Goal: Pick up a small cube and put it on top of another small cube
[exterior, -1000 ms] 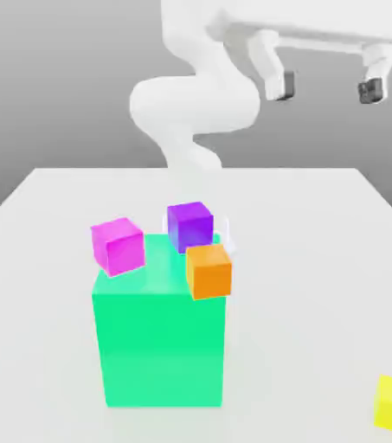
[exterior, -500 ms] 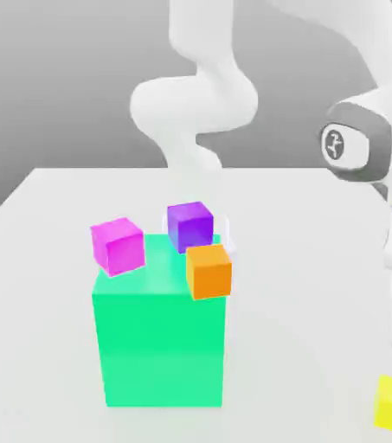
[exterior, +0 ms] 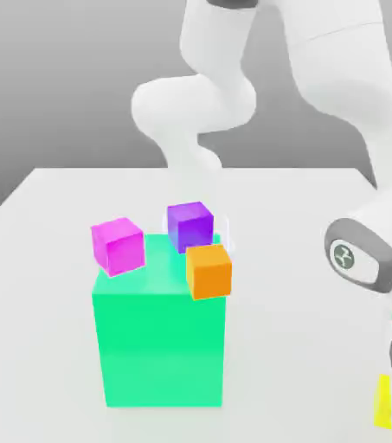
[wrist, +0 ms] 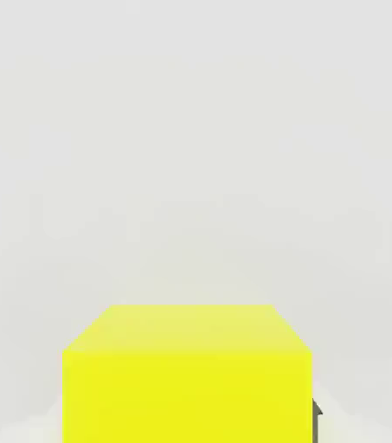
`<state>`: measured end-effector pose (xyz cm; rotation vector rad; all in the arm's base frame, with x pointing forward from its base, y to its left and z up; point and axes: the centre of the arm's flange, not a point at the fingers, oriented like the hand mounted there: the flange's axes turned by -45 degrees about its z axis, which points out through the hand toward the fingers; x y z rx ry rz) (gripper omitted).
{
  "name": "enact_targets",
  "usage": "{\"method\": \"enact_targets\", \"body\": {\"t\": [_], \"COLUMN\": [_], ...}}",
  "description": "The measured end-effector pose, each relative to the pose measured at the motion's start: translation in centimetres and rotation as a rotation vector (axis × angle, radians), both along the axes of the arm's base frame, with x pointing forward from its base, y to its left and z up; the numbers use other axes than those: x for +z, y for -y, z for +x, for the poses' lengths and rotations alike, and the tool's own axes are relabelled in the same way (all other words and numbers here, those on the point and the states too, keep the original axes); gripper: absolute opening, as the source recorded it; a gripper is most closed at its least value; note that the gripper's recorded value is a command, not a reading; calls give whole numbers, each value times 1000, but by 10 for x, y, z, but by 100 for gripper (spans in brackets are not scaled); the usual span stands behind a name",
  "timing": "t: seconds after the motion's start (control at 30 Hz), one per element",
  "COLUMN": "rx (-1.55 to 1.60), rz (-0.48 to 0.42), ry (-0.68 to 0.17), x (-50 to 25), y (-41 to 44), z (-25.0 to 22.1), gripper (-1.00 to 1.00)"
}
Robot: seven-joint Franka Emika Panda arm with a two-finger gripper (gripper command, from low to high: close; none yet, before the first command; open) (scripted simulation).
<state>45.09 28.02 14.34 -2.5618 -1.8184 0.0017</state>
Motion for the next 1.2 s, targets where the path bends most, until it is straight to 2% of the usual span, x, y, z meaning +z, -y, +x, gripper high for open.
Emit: {"method": "enact_targets", "body": {"t": [0.13,0.5,0.9,1.2], "rx": [-7,-202,-399,-533], "rz": [-1,-25,-19,2], "ry": [1,14,10,-1], "x": [52,179,274,300], "y": [5,117,224,285], "z": [1,-1,-67,-134], "gripper": [-100,-100,-100,-100]}}
